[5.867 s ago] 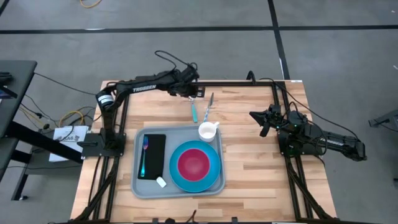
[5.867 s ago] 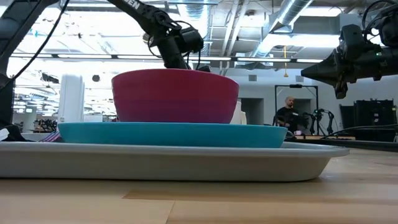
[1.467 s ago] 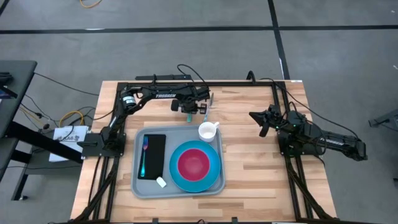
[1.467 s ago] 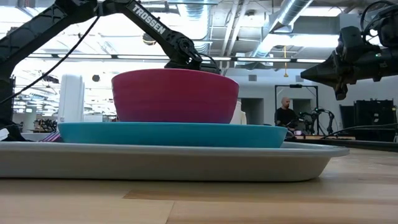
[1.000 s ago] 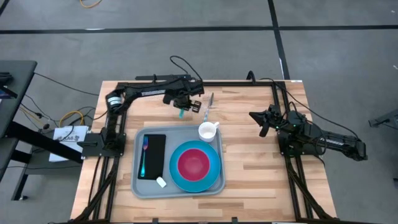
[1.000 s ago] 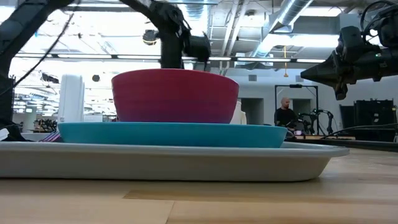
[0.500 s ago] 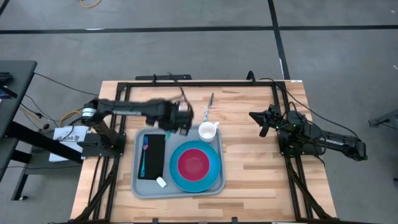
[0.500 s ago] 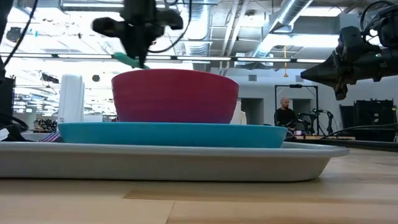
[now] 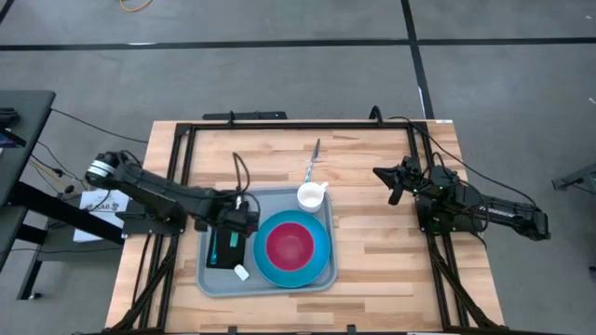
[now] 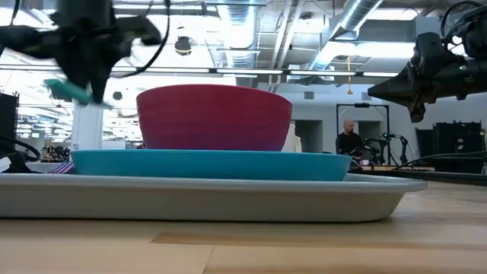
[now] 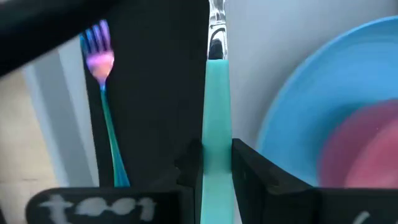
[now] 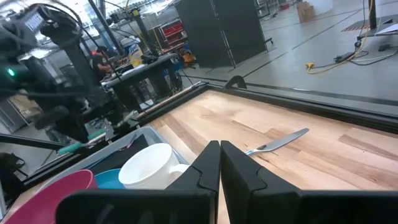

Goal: Set up tray
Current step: Put the light blue spoon on the black napkin to the right of the blue fork

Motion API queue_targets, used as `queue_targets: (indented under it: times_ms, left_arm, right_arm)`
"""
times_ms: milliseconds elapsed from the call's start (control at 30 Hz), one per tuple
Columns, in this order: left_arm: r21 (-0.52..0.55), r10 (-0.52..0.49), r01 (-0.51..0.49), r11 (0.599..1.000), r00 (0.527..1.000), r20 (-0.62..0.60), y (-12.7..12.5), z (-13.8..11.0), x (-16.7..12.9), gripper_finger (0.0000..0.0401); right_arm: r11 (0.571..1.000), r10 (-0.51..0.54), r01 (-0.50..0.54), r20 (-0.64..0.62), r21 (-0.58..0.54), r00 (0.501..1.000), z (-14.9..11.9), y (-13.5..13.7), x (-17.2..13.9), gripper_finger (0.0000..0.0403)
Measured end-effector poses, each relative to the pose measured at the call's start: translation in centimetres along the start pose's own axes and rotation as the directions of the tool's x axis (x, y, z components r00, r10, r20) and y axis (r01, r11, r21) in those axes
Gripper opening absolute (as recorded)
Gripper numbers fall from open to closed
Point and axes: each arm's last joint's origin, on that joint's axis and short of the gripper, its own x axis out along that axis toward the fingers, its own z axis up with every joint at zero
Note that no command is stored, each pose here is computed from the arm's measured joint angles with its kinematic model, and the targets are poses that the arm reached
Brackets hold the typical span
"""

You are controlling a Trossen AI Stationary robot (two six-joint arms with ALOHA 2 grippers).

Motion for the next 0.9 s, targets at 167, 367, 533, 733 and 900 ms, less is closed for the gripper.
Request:
queue_targets:
  times_ms: [167,367,533,733,900]
  left_arm:
    - [-0.02,0.074,-0.075,0.997,0.996,-0.053,2.5,-1.2,2.8,0.0042]
    - [-0.008,0.093,-0.094,0.996,0.992,-0.088,3.8,-2.1,4.8,0.0042]
    - [-0.016,0.064,-0.065,0.998,0.996,-0.063,3.9,-2.4,5.2,0.0042]
    - [-0.015,0.086,-0.086,0.996,0.995,-0.042,4.1,-2.3,5.2,0.0042]
    - [0.01,0.085,-0.085,0.996,0.995,-0.045,4.1,-2.3,5.2,0.0042]
  right_arm:
    - [1.0,0.0,0.0,0.0,0.0,1.0,0.0,0.0,0.0,0.0005]
    - [1.0,0.0,0.0,0.0,0.0,1.0,0.0,0.0,0.0,0.0005]
    - [1.0,0.0,0.0,0.0,0.0,1.0,0.0,0.0,0.0,0.0005]
    - [1.0,0.0,0.0,0.0,0.0,1.0,0.0,0.0,0.0,0.0005]
    - [1.0,-0.001,0.001,0.0,0.0,1.0,0.0,0.0,0.0,0.0005]
